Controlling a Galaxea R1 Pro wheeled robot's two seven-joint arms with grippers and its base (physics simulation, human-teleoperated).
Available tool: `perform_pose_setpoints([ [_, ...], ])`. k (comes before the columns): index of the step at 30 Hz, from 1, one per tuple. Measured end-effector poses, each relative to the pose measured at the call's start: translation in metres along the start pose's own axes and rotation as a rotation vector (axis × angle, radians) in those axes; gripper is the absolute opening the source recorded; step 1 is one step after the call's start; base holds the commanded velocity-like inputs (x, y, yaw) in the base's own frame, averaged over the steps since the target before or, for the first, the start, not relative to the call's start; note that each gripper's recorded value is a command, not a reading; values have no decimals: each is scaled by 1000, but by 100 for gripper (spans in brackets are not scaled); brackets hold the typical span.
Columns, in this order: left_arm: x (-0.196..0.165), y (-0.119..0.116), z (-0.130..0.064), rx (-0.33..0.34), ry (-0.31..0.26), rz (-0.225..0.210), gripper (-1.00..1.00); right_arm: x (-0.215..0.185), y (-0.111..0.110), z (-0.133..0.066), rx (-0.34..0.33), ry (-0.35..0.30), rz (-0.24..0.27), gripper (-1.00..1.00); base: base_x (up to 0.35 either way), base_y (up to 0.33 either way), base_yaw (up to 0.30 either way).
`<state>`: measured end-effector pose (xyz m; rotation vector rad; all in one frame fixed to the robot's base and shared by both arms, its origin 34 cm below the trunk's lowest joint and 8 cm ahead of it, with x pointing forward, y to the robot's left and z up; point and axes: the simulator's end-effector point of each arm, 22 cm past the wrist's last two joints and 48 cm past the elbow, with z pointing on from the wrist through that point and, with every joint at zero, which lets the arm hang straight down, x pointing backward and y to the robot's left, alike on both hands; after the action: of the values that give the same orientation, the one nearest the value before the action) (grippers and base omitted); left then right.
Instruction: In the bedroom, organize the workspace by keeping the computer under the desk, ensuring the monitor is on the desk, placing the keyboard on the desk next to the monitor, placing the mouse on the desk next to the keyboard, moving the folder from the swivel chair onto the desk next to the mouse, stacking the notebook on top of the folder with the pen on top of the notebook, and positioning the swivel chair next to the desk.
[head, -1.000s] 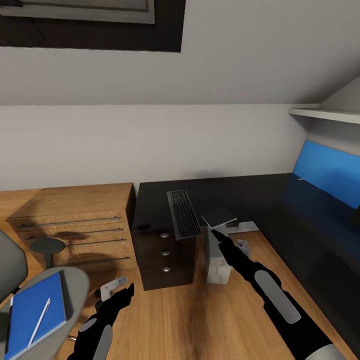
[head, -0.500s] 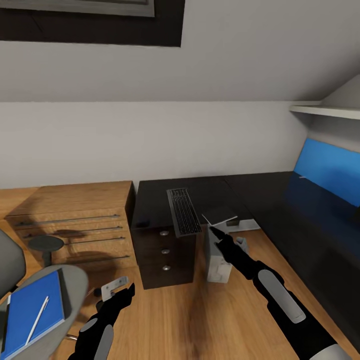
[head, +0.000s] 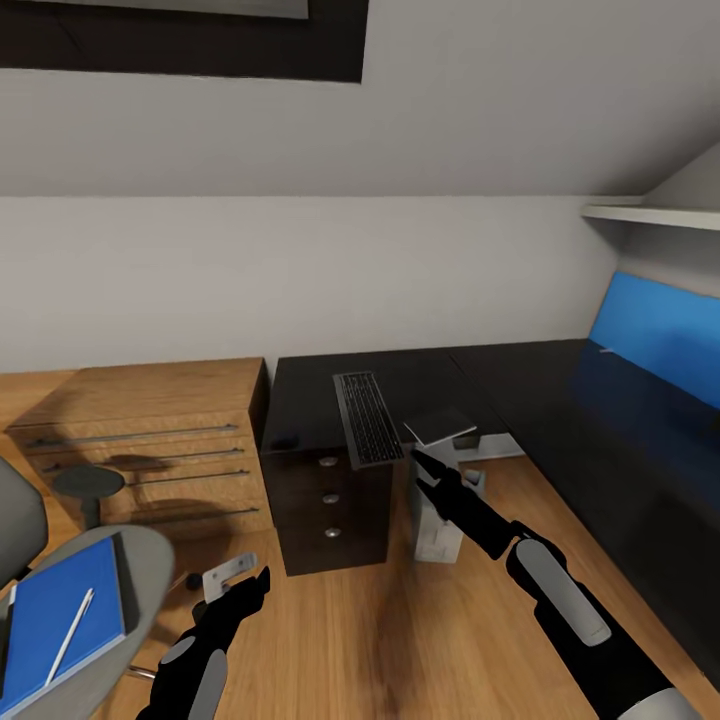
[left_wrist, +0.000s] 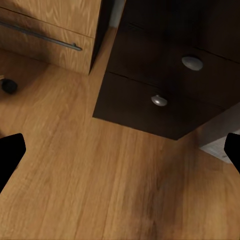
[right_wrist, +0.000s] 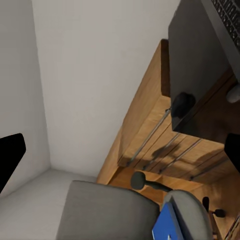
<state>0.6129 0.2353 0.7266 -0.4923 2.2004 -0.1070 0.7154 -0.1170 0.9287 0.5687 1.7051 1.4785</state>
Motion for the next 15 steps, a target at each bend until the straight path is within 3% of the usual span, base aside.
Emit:
perform_pose_setpoints([
  [4,5,2,4,0,0,0,100,3,-13,0,12,-2,10,100,0,0,0],
  [7,9,3,7,0,1,0,100,10,-35,0,46,1,31,100,0,0,0],
  [12,15,5,12,0,0,0,100,43,-74,10,103,8,125,100,0,0,0],
  [15,19,6,15,0,1,0,100,53,-91,11,128,11,150,100,0,0,0],
])
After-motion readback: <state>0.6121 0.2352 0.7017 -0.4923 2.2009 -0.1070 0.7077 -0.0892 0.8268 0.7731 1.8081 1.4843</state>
